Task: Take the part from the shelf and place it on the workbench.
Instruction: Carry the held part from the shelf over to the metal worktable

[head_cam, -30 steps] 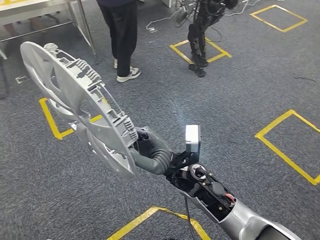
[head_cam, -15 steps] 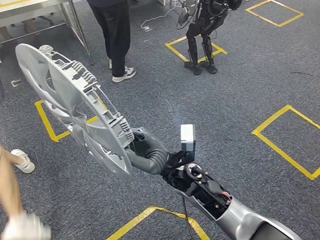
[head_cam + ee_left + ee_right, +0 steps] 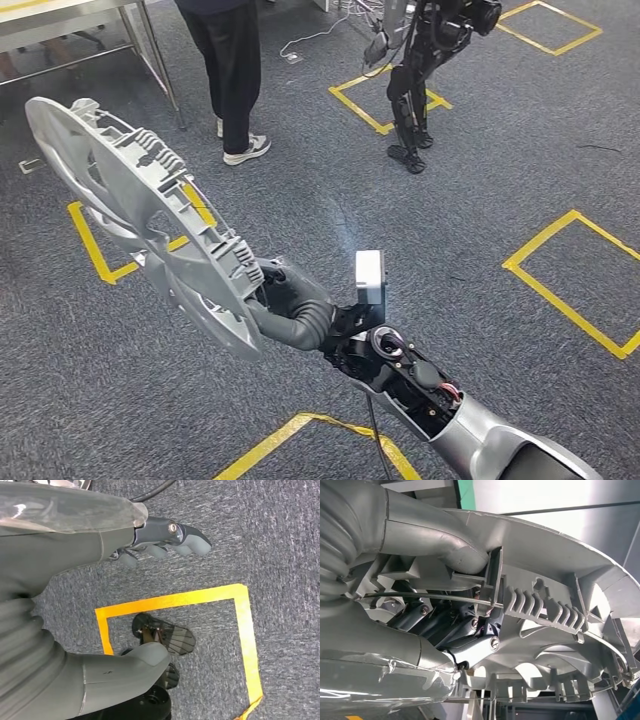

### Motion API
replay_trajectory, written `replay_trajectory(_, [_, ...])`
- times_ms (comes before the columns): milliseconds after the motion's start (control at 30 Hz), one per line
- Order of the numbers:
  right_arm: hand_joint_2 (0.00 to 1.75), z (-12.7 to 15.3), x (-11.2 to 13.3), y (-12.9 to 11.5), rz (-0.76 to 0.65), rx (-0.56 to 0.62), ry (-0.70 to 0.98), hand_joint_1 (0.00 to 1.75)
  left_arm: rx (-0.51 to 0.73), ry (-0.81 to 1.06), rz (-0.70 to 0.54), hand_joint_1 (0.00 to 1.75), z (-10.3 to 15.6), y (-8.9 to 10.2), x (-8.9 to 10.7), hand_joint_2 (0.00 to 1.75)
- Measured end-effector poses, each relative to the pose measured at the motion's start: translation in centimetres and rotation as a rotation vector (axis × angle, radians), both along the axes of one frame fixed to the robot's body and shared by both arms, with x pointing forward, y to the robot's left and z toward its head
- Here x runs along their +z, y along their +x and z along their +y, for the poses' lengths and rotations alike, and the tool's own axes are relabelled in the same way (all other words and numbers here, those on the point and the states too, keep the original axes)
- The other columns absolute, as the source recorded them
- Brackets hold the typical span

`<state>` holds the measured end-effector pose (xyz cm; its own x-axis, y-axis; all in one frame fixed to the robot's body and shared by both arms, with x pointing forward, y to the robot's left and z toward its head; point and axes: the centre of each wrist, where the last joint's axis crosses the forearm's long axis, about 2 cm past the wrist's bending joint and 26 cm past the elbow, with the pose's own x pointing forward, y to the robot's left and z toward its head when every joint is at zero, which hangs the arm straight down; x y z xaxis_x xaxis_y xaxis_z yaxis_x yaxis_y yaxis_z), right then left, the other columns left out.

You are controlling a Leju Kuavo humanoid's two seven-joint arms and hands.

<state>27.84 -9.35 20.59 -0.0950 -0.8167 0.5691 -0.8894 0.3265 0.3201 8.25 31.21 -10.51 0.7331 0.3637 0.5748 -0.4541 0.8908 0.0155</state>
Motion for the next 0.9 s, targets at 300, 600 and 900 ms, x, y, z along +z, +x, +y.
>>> replay_trajectory(300, [1.75, 0.0, -0.1, -0.1, 0.002, -0.001, 0.001, 1.75, 0.0, 0.001, -0.004, 0.0, 0.0, 0.3, 0.0, 1.75])
replay_trajectory(600, [1.75, 0.0, -0.3, 0.1, -0.008, 0.014, 0.006, 1.75, -0.001, 0.0, -0.01, 0.0, -0.3, 1.0, 0.2, 1.75])
replay_trajectory(900, [1.75, 0.0, -0.4, 0.3, -0.018, 0.013, -0.003, 1.75, -0.002, 0.0, -0.008, 0.0, -0.3, 1.3, 0.3, 1.75])
